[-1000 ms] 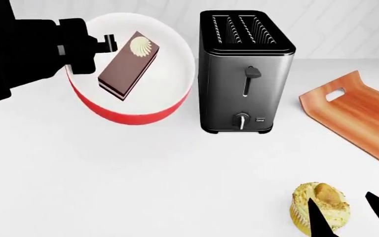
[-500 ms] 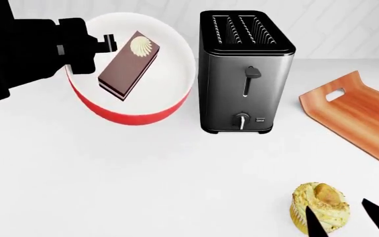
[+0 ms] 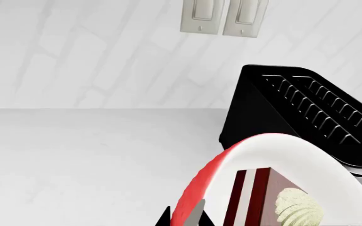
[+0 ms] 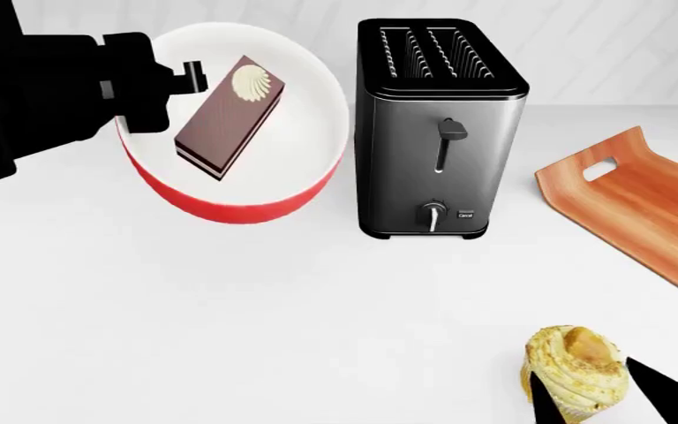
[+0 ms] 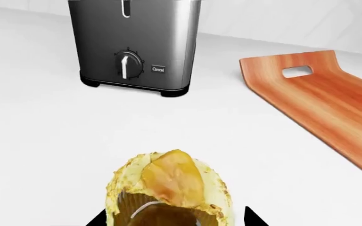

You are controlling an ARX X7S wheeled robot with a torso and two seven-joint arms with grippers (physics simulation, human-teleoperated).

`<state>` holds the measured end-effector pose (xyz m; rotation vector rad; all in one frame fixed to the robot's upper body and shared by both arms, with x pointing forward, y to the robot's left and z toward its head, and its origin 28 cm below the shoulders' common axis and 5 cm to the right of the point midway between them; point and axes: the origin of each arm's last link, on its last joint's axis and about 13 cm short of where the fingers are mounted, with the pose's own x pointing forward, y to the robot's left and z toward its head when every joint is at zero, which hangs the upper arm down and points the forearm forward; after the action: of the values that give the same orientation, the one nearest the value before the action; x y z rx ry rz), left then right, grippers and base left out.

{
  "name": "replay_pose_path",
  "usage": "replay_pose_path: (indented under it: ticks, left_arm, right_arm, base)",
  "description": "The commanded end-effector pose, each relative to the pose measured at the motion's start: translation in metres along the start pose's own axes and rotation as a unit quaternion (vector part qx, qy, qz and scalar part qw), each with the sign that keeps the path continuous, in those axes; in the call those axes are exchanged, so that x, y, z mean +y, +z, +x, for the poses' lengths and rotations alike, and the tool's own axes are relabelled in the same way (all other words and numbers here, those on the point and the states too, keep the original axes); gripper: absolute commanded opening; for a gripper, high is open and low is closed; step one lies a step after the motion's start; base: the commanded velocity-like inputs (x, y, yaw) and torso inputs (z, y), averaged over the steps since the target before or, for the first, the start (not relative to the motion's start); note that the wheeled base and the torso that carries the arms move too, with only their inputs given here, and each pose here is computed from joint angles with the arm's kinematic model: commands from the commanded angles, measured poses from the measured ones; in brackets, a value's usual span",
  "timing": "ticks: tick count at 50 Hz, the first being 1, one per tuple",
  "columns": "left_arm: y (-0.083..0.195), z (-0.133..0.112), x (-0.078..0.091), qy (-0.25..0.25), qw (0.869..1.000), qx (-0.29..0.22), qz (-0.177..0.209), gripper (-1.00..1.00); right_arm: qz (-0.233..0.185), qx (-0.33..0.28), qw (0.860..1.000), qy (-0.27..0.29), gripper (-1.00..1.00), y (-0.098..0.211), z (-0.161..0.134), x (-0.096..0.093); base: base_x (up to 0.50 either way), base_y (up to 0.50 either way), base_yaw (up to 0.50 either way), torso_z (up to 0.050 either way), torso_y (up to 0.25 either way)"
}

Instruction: Pick up the bowl with cake and place it on the tray. Pick up the cupcake and place it on the tray.

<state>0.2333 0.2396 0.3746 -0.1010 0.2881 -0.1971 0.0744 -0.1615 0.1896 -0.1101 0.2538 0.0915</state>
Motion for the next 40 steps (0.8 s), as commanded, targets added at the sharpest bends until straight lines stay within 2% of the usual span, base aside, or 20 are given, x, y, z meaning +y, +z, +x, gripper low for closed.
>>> replay_pose_path:
  ticks: [1, 8, 9, 22, 40]
  left_arm:
    - [0.006, -0.004, 0.001, 0.002, 1.000, -0.019, -0.013, -1.00]
    - [0.006, -0.003, 0.001, 0.001, 1.000, -0.019, -0.013, -1.00]
    - [0.006, -0.003, 0.001, 0.002, 1.000, -0.019, -0.013, -1.00]
    - [0.006, -0.005, 0.002, -0.001, 1.000, -0.020, -0.015, -1.00]
    - [0.002, -0.010, 0.008, 0.005, 1.000, -0.023, -0.020, -1.00]
  right_arm:
    - [-0.003, 0.023, 0.999, -0.034, 1.00, -0.004, 0.007, -0.001]
    - [-0.005, 0.028, 0.999, -0.042, 1.00, -0.005, 0.009, -0.001]
    - [-0.006, 0.028, 0.999, -0.043, -1.00, -0.005, 0.009, -0.001]
    - [-0.006, -0.005, 0.999, -0.048, -1.00, 0.002, 0.005, -0.002]
    - [0.007, -0.105, 0.993, -0.053, -1.00, 0.024, -0.024, -0.002]
  base:
    - [0.00, 0.00, 0.00, 0.000, 0.000]
    - [0.00, 0.00, 0.00, 0.000, 0.001]
    - [0.00, 0.00, 0.00, 0.000, 0.000]
    - [0.00, 0.00, 0.00, 0.000, 0.001]
    - [0.00, 0.00, 0.00, 0.001, 0.002]
